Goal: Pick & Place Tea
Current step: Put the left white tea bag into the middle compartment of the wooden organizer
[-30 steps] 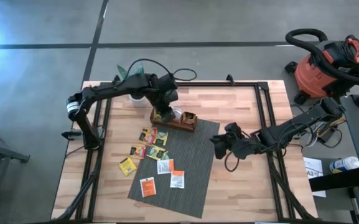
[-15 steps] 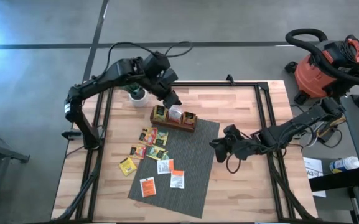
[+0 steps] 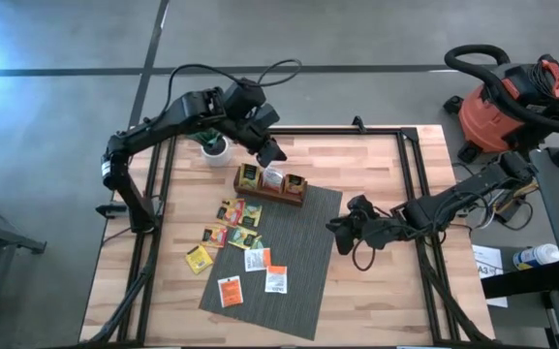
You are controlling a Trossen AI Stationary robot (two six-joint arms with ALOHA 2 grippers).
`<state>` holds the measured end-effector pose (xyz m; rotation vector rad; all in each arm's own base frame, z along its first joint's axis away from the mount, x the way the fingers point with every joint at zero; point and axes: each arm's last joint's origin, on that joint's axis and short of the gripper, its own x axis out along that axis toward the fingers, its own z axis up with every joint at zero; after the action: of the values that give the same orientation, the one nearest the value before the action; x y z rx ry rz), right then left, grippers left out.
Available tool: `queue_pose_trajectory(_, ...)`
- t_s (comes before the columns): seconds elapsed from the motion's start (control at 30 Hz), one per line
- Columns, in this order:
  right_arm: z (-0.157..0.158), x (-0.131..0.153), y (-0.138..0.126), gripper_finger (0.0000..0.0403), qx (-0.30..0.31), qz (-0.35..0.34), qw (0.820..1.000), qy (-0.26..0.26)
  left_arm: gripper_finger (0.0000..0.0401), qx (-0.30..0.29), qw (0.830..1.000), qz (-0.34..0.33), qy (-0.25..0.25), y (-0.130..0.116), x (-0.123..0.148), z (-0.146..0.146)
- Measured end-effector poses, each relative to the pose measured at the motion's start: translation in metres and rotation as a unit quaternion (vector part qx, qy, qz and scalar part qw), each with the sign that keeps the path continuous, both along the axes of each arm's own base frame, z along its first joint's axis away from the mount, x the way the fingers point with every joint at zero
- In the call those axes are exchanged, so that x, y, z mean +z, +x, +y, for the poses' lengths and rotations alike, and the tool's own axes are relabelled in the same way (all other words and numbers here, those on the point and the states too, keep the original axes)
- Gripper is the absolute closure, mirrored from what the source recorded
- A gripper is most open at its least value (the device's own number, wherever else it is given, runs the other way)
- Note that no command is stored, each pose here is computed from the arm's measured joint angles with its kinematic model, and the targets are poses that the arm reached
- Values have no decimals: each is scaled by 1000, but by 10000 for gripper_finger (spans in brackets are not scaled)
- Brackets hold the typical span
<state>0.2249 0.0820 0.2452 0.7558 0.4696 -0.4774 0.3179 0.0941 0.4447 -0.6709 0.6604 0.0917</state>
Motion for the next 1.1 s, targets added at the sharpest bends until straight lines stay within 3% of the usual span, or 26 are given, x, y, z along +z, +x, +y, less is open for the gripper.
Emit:
queue_pose_trajectory(0.8,-1,0,0,287,9,8,1000,-29,325,1,1000,1,1,0,0,0)
queue_pose_trajectory(0.97,-1,-1,0,287,2,6,1000,-17,325,18,999,-14,24,3,2,2)
queue_pose_trajectory(1.1,-1,-1,0,287,-1,5,1000,-13,325,-21,998,9,56,-6,3,-11)
